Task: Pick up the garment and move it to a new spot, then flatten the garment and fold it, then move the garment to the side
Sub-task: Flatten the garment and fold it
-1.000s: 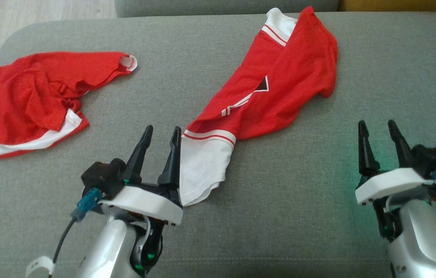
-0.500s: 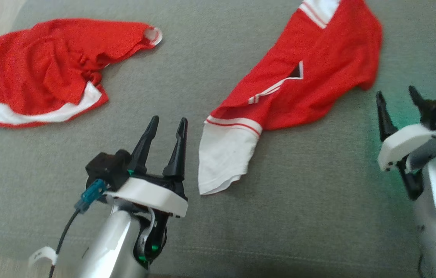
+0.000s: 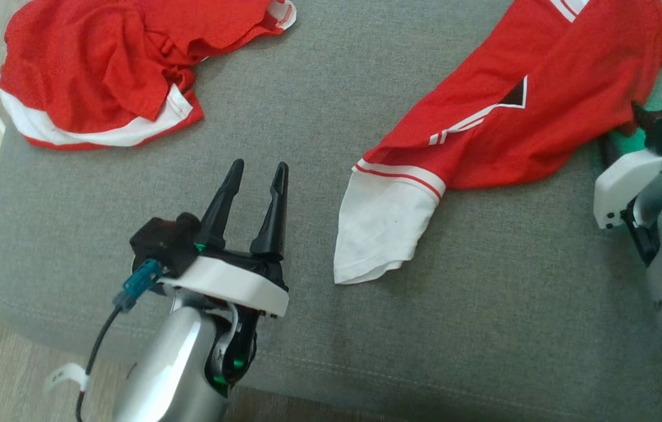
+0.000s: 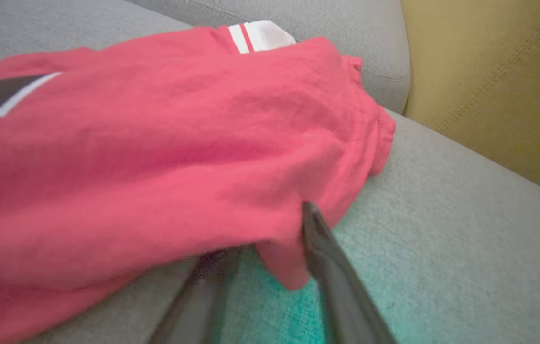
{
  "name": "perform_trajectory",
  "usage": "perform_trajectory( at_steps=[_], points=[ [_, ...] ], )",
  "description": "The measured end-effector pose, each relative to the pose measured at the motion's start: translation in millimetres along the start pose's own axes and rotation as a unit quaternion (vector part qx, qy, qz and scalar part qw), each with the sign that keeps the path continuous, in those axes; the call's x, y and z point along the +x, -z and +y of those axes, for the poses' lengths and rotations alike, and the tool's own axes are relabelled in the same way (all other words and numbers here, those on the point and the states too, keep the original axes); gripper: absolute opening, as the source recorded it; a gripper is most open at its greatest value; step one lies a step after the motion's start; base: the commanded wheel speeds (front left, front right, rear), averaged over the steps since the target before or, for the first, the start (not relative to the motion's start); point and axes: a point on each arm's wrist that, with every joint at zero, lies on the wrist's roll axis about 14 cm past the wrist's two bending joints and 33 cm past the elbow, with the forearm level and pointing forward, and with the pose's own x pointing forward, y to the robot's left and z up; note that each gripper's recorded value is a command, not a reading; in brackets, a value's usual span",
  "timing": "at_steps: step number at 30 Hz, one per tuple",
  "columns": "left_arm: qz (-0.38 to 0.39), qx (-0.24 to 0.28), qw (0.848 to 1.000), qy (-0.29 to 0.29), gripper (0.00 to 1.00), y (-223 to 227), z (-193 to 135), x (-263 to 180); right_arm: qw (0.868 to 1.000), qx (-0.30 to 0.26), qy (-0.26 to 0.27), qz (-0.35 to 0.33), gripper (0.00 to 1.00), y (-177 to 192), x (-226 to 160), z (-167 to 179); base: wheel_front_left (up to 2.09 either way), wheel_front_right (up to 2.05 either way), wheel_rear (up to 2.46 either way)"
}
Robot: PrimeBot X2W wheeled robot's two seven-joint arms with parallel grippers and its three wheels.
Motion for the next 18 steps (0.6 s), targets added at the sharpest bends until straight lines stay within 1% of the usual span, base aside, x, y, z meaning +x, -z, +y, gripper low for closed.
perform_trajectory(
  at_steps=[3, 9, 15, 16, 18],
  points=[
    [-0.005, 0.001, 1.0, 0.002, 1.0, -4, -1, 2, 1.0, -0.009, 0.004, -0.012, 0.0, -7, 0, -4, 0.0, 0.0, 0.0],
    [-0.016, -0.003, 1.0, 0.022, 1.0, -11, -15, 4, 0.998, -0.061, 0.015, -0.02, 0.0, -13, -17, -22, 0.0, 0.0, 0.0],
    [-0.032, -0.007, 0.998, 0.05, 1.0, -22, -36, 3, 0.991, -0.131, 0.027, -0.013, 0.0, -21, -49, -48, 0.0, 0.0, 0.0],
    [-0.034, -0.009, 0.998, 0.058, 1.0, -23, -42, -2, 0.987, -0.157, 0.032, -0.006, 0.0, -24, -62, -58, 0.0, 0.0, 0.0],
    [-0.033, -0.011, 0.997, 0.063, 1.0, -23, -47, -8, 0.983, -0.177, 0.037, 0.003, 0.0, -27, -77, -69, 0.0, 0.0, 0.0]
  ],
)
